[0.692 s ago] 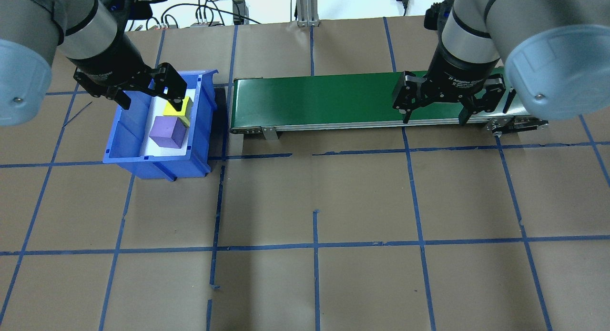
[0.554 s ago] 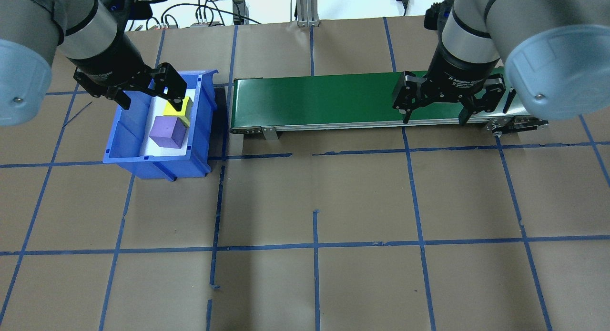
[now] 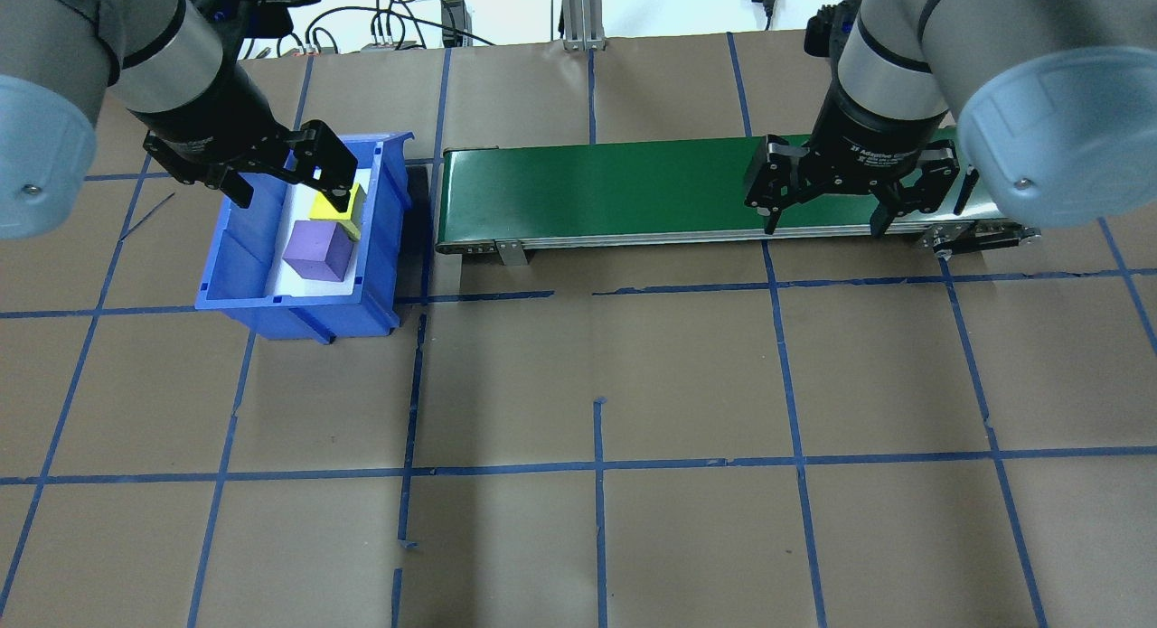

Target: Move block left to right into plate

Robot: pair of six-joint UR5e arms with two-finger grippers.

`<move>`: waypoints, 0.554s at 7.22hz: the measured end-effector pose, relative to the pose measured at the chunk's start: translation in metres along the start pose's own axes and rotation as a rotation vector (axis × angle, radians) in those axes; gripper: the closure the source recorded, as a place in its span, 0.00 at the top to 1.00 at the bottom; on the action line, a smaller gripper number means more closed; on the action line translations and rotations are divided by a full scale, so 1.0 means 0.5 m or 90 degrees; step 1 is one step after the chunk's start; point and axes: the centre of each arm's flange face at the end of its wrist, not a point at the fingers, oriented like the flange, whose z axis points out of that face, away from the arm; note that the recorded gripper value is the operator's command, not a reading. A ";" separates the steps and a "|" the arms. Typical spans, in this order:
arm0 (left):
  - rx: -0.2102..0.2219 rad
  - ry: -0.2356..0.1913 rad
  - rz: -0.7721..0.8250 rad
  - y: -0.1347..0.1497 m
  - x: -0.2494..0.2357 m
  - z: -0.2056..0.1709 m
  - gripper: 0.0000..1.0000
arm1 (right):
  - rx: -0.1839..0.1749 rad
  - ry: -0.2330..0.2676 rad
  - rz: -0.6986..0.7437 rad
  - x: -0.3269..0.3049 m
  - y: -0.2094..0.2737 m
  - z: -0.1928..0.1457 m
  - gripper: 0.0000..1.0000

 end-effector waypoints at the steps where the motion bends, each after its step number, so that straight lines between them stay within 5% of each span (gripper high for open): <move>1: 0.001 -0.002 0.004 0.003 -0.001 -0.004 1.00 | 0.000 0.000 0.000 0.000 0.000 0.000 1.00; 4: -0.023 0.000 0.002 -0.014 -0.026 0.036 1.00 | 0.000 0.000 0.000 0.000 0.000 0.000 1.00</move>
